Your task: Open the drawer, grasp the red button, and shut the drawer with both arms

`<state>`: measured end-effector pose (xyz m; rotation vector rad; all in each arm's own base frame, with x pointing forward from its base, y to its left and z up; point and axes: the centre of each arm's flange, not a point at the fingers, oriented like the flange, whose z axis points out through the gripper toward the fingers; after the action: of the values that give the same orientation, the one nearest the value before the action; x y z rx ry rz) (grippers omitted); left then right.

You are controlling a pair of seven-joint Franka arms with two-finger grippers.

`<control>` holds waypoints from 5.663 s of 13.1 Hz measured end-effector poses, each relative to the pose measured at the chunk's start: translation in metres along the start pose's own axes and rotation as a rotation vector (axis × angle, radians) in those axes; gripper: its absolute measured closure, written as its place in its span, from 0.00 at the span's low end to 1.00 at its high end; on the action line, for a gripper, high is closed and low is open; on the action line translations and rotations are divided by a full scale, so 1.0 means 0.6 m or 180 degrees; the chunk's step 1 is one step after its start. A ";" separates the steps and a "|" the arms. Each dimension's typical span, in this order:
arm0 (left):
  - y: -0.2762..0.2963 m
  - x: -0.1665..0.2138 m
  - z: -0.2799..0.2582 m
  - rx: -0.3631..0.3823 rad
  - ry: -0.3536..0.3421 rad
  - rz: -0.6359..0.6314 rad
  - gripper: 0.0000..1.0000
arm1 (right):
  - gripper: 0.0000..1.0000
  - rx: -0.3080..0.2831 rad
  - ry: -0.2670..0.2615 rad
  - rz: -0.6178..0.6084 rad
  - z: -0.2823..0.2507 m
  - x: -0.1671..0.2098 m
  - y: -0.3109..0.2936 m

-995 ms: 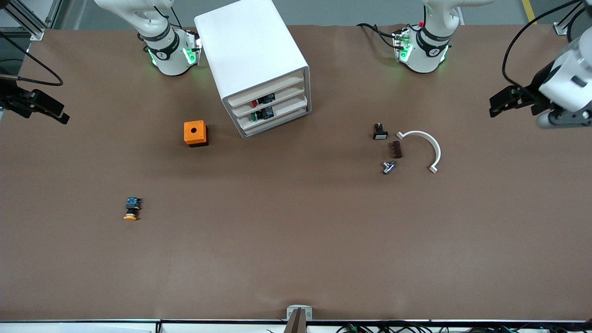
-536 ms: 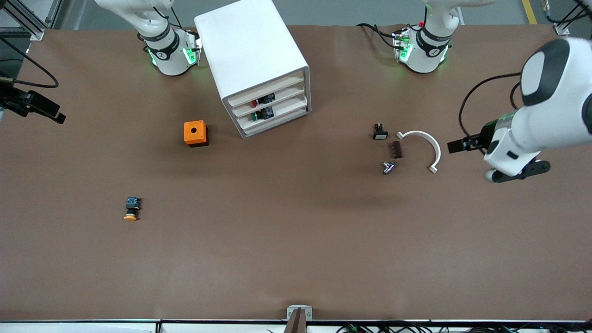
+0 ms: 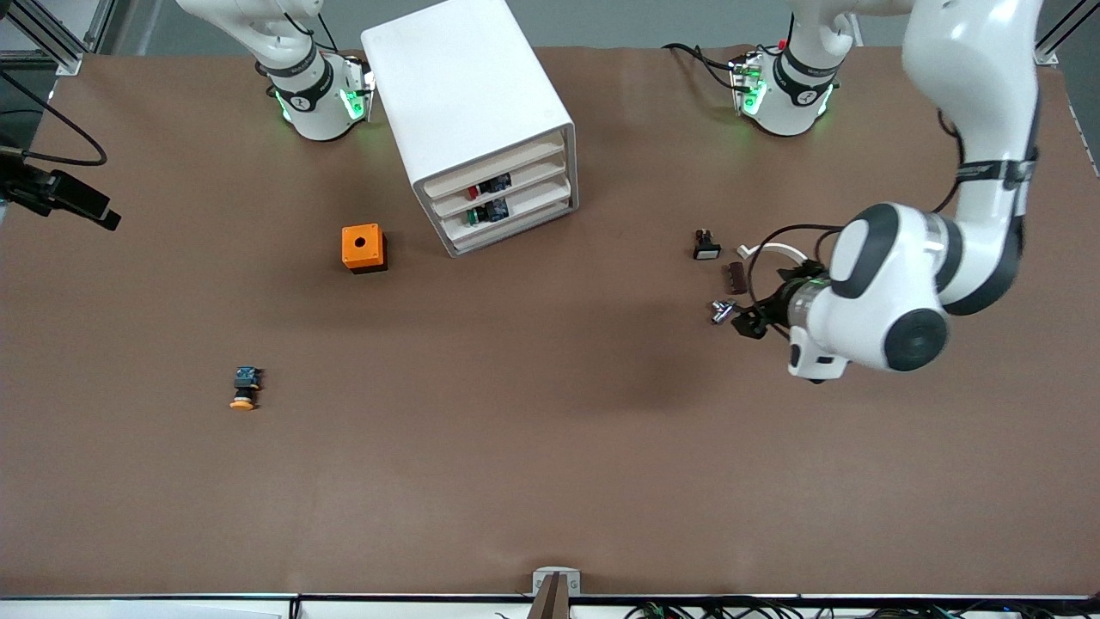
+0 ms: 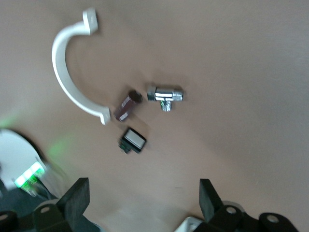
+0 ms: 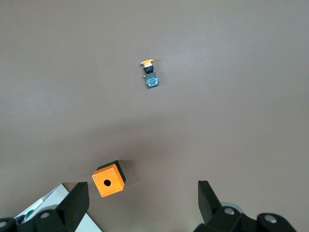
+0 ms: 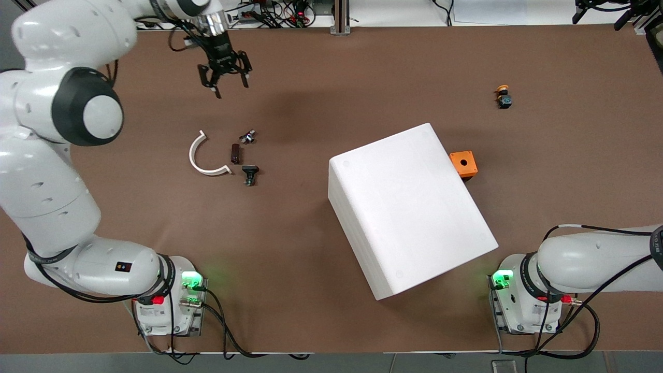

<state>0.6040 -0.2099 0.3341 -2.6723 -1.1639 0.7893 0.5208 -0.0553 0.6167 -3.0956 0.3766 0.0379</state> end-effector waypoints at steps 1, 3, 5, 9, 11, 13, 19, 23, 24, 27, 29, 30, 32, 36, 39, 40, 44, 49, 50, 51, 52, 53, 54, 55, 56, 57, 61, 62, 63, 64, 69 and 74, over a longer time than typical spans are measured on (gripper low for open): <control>0.023 -0.023 0.022 0.0064 -0.0011 -0.0321 0.00 | 0.00 0.0000 0.0000 0.0001 0.000 0.000 0.000; 0.066 -0.077 0.073 0.0214 -0.0038 -0.0888 0.00 | 0.00 0.0000 -0.0003 0.0001 0.001 0.000 0.000; 0.104 -0.129 0.130 0.0368 -0.0194 -0.1394 0.00 | 0.00 -0.0002 -0.0012 0.0002 0.003 0.001 0.000; 0.139 -0.165 0.198 0.0701 -0.0962 -0.2293 0.06 | 0.00 -0.0005 -0.0037 0.0037 0.008 0.003 0.008; 0.146 -0.179 0.224 0.0985 -0.1315 -0.2579 0.09 | 0.00 -0.0007 -0.0055 0.0050 0.009 0.003 0.012; 0.156 -0.190 0.255 0.1247 -0.1659 -0.2719 0.20 | 0.00 -0.0008 -0.0060 0.0053 0.010 0.003 0.013; 0.186 -0.279 0.307 0.1546 -0.2026 -0.2666 0.36 | 0.00 -0.0009 -0.0072 0.0054 0.011 0.002 0.013; 0.203 -0.362 0.375 0.1858 -0.2062 -0.2710 0.40 | 0.00 -0.0012 -0.0096 0.0054 0.012 0.001 0.013; 0.205 -0.373 0.389 0.1930 -0.2058 -0.2762 0.40 | 0.00 -0.0013 -0.0102 0.0055 0.014 0.001 0.013; 0.207 -0.397 0.415 0.2066 -0.1982 -0.2877 0.44 | 0.00 -0.0016 -0.0127 0.0055 0.020 0.000 0.014; 0.207 -0.400 0.416 0.2081 -0.1974 -0.2898 0.62 | 0.00 -0.0016 -0.0129 0.0055 0.020 0.000 0.014; 0.208 -0.399 0.418 0.2089 -0.1974 -0.2908 0.62 | 0.00 -0.0017 -0.0132 0.0056 0.021 0.000 0.014; 0.208 -0.397 0.420 0.2137 -0.2005 -0.2930 0.85 | 0.00 -0.0020 -0.0148 0.0096 0.025 0.000 0.014; 0.216 -0.323 0.369 0.1967 -0.2162 -0.3121 0.85 | 0.00 -0.0026 -0.0170 0.0348 0.033 0.004 0.005; 0.216 -0.208 0.293 0.1658 -0.2442 -0.3252 0.85 | 0.00 0.0084 -0.0236 0.0633 0.053 0.013 -0.027; 0.216 -0.187 0.281 0.1577 -0.2485 -0.3257 0.85 | 0.00 0.0111 -0.0255 0.0704 0.060 0.016 -0.039; 0.227 -0.191 0.270 0.1393 -0.2512 -0.3101 0.46 | 0.00 0.0114 -0.0339 0.0973 0.084 0.012 -0.139; 0.220 -0.141 0.222 0.1076 -0.2147 -0.3077 0.01 | 0.00 0.0178 -0.0363 0.1441 0.113 -0.002 -0.284; 0.212 -0.110 0.204 0.0968 -0.2006 -0.3109 0.01 | 0.00 0.0175 -0.0364 0.1516 0.121 -0.006 -0.307; 0.201 -0.074 0.188 0.0866 -0.1910 -0.3136 0.01 | 0.00 0.0179 -0.0364 0.1589 0.130 -0.010 -0.331; 0.187 -0.037 0.173 0.0765 -0.1837 -0.3137 0.01 | 0.00 0.0192 -0.0360 0.1671 0.139 -0.016 -0.358; 0.173 -0.004 0.161 0.0675 -0.1736 -0.3115 0.00 | 0.00 0.0201 -0.0361 0.1770 0.150 -0.024 -0.390; 0.158 0.024 0.151 0.0585 -0.1557 -0.3054 0.00 | 0.00 0.0213 -0.0357 0.1874 0.163 -0.035 -0.426; 0.144 0.044 0.140 0.0499 -0.1346 -0.2935 0.00 | 0.00 0.0227 -0.0343 0.1979 0.178 -0.047 -0.465; 0.132 0.057 0.129 0.0426 -0.1188 -0.2795 0.00 | 0.00 0.0241 -0.0328 0.2069 0.194 -0.060 -0.503; 0.122 0.070 0.120 0.0365 -0.1087 -0.2650 0.00 | 0.00 0.0254 -0.0315 0.2140 0.209 -0.074 -0.537; 0.069 0.159 0.107 0.0271 -0.0580 -0.1973 0.00 | 0.00 0.0254 -0.0304 0.2344 0.266 -0.124 -0.635; 0.060 0.172 0.109 0.0329 -0.0335 -0.1812 0.00 | 0.00 0.0251 -0.0301 0.2369 0.283 -0.137 -0.656; 0.056 0.178 0.111 0.0398 -0.0105 -0.1658 0.00 | 0.00 0.0260 -0.0292 0.2385 0.303 -0.149 -0.675; 0.057 0.177 0.112 0.0449 0.0041 -0.1546 0.00 | 0.00 0.0280 -0.0278 0.2404 0.324 -0.163 -0.692; 0.108 0.139 0.107 0.0127 0.0325 -0.1267 0.00 | 0.00 0.0261 -0.0269 0.2431 0.391 -0.233 -0.752; 0.166 0.074 0.109 -0.0146 0.0526 -0.0465 0.00 | 0.00 0.0315 -0.0226 0.2393 0.455 -0.295 -0.775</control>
<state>0.6604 -0.2539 0.2293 -2.5929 -1.3303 0.5148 0.4550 0.4455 0.3580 -2.6547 1.4436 0.1336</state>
